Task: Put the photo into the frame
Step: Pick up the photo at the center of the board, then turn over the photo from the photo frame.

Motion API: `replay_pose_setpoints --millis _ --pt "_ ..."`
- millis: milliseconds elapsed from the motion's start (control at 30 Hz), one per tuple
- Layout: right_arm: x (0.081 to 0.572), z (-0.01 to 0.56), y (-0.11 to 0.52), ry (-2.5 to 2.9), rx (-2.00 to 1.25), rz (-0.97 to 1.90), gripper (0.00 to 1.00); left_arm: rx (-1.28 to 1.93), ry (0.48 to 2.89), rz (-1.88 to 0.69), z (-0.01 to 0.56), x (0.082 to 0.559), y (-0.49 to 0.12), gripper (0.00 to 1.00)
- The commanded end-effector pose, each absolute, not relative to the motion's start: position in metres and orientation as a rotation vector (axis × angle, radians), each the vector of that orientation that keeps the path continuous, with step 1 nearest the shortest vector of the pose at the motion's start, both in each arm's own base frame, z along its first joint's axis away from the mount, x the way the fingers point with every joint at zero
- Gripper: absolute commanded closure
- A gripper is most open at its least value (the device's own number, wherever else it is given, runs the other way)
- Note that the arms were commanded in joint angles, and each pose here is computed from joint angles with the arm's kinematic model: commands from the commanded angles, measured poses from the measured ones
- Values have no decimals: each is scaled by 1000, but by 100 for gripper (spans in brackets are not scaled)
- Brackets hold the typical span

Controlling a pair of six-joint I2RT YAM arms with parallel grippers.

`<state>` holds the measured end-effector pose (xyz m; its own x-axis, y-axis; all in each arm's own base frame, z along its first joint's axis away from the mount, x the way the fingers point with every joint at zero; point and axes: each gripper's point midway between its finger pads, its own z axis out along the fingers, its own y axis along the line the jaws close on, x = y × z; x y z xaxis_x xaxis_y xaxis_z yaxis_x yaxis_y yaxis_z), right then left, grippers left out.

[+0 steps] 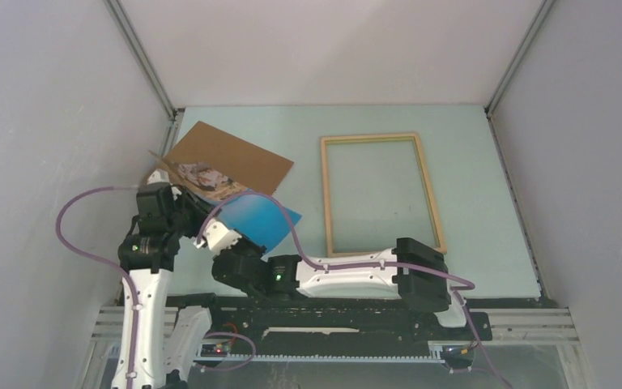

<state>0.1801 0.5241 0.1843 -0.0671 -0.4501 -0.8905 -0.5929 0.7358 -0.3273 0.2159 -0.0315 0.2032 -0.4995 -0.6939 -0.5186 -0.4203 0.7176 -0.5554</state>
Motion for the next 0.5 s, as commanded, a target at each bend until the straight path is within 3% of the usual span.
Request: replay_pose_setpoints --millis 0,100,167,333,467 --pt "194 255 504 1730 -667 339 100 -630 2043 -459 274 227 -30 44" --pt "208 276 476 1833 -593 500 100 -554 1970 -441 308 226 -28 12" --pt "220 281 455 1919 -520 628 100 -498 1917 -454 328 225 -31 4" --pt "261 273 379 2107 -247 879 100 -417 1850 -513 354 225 -41 0" --pt "288 249 295 2203 13 879 100 -391 1873 -559 351 232 -48 0"
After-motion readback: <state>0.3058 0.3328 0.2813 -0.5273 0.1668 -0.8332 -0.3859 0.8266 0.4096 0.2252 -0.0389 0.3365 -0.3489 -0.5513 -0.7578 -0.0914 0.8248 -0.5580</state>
